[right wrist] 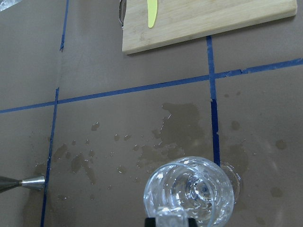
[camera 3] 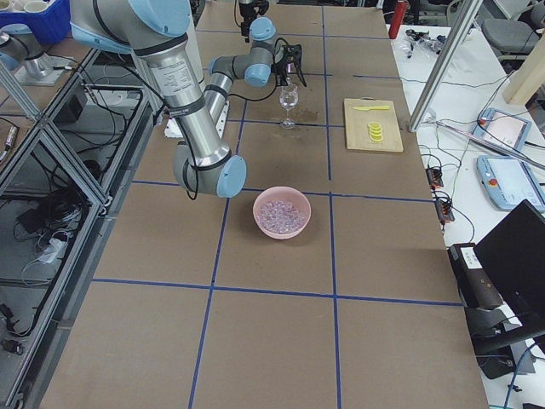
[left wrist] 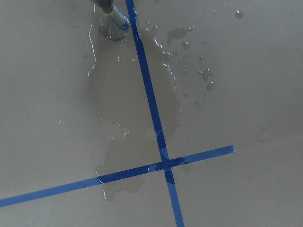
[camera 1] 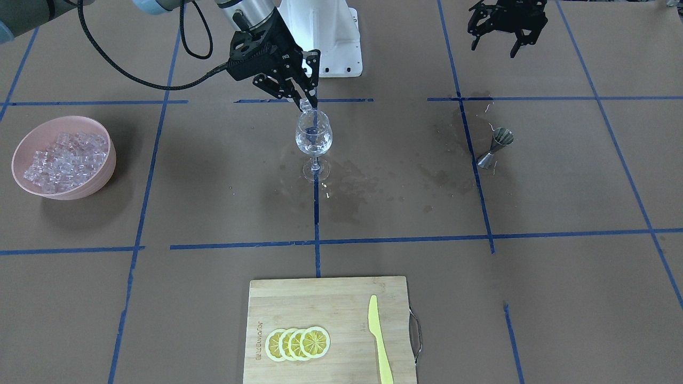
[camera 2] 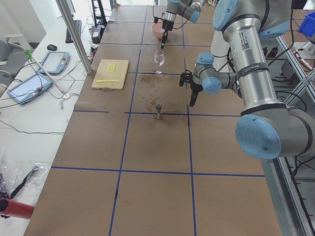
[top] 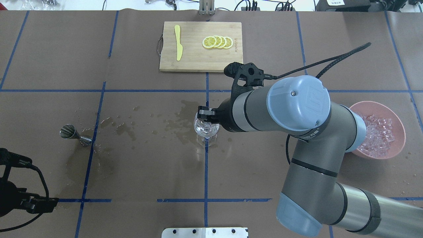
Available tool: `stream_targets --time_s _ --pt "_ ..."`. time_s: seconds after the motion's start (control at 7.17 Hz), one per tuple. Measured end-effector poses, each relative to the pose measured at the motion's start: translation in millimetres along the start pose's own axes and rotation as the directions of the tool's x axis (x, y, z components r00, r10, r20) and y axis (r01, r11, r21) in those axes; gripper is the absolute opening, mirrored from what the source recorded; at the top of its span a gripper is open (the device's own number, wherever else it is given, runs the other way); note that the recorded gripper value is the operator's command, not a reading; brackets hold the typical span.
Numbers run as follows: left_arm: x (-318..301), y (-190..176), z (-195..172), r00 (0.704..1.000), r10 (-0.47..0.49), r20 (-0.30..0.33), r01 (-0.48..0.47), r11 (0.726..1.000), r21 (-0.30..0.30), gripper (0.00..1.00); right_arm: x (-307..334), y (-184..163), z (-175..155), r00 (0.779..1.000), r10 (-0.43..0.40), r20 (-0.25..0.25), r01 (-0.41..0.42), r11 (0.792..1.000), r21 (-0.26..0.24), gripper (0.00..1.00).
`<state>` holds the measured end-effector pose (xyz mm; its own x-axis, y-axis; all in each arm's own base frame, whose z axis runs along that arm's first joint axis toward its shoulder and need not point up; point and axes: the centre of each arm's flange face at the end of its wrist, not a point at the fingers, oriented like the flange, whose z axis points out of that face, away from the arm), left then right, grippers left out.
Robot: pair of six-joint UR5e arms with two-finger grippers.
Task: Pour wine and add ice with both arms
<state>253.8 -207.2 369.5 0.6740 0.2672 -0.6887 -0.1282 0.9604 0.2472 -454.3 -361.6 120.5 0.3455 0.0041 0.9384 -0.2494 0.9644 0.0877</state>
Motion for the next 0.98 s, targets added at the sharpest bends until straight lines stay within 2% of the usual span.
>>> stream_targets --time_s 0.28,0.42,0.56,0.84,0.98 --pt "4.1 -3.7 -22.4 1.0 0.003 0.012 -0.003 1.0 -0.001 1.0 -5.5 -1.6 4.9 1.0 0.001 -0.002 -0.001 1.0 0.003 0.0" --pt "4.8 -5.0 -29.4 1.0 0.003 0.015 -0.003 1.0 0.001 1.0 -7.2 -2.1 6.1 1.0 0.001 -0.002 -0.001 1.0 0.003 0.03" --pt "5.4 -5.6 -32.9 1.0 0.004 0.015 -0.004 1.0 0.004 1.0 -7.4 -2.3 6.9 1.0 0.001 -0.003 -0.001 1.0 0.003 0.18" --pt "7.3 -5.8 -38.6 1.0 0.003 0.004 -0.003 1.0 0.002 1.0 -7.4 -2.7 7.9 1.0 0.001 -0.005 -0.001 1.0 0.005 0.61" --pt "7.6 -6.1 -40.5 1.0 0.002 0.001 -0.002 1.0 0.003 1.0 -7.3 -3.1 8.1 1.0 0.001 -0.006 -0.001 1.0 0.009 0.71"
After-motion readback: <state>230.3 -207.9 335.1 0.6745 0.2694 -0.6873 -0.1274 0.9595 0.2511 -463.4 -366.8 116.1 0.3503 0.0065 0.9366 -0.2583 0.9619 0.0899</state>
